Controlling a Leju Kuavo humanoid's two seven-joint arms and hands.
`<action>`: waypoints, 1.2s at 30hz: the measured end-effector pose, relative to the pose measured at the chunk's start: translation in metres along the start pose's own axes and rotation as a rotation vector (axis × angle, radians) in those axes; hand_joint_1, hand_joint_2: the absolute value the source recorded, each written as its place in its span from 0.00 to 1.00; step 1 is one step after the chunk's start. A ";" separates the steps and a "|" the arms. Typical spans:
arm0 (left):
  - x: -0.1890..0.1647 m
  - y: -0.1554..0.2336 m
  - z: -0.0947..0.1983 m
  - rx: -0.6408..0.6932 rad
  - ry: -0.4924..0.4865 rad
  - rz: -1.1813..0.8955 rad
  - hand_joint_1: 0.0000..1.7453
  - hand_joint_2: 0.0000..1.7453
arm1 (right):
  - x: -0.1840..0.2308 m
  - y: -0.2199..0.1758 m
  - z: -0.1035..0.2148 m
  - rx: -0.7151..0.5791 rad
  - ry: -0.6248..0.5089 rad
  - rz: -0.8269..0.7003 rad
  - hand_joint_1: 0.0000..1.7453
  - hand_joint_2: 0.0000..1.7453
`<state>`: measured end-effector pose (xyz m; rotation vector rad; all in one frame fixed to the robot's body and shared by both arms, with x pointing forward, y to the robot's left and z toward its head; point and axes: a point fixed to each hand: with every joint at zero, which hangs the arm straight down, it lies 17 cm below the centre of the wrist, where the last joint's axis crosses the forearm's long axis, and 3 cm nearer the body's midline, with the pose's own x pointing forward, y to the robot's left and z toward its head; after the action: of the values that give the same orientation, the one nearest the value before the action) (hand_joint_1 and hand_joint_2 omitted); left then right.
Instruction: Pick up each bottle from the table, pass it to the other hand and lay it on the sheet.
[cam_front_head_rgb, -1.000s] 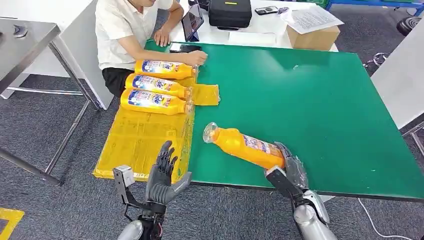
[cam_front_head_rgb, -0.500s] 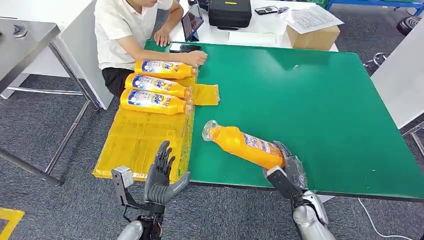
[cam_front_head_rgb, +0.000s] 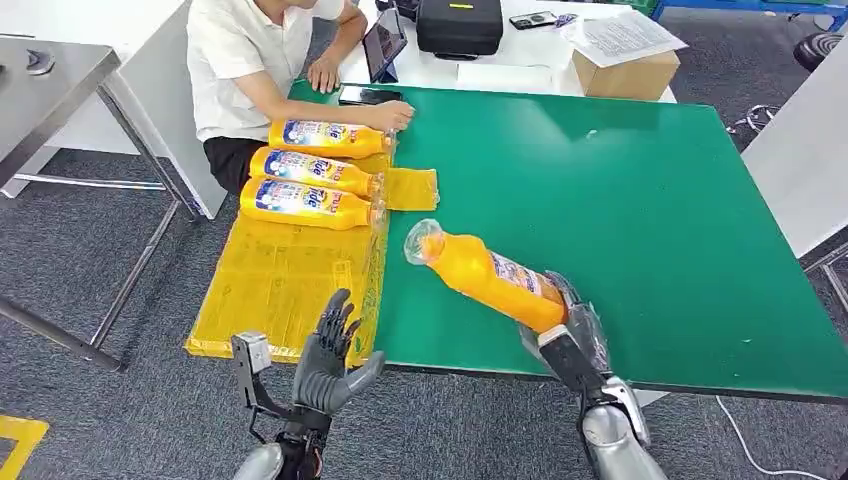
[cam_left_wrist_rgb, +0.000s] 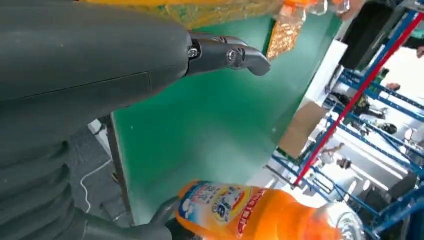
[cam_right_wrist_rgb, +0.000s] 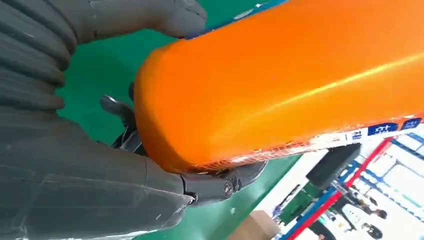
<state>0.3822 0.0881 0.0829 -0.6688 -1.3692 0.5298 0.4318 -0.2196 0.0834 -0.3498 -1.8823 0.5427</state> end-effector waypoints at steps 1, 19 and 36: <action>0.002 -0.004 -0.001 -0.016 -0.003 0.008 0.00 1.00 | 0.005 0.006 -0.002 0.015 -0.012 -0.013 1.00 1.00; 0.029 -0.085 -0.039 -0.199 -0.027 0.144 0.00 1.00 | 0.148 0.146 -0.023 0.207 -0.262 -0.259 1.00 1.00; 0.051 -0.079 -0.041 -0.183 -0.102 0.186 0.00 1.00 | 0.159 0.159 -0.025 0.250 -0.288 -0.262 1.00 1.00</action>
<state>0.4263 0.0621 0.1718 -0.9351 -1.4709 0.5980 0.3949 -0.0019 0.1346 0.1462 -2.0650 0.6667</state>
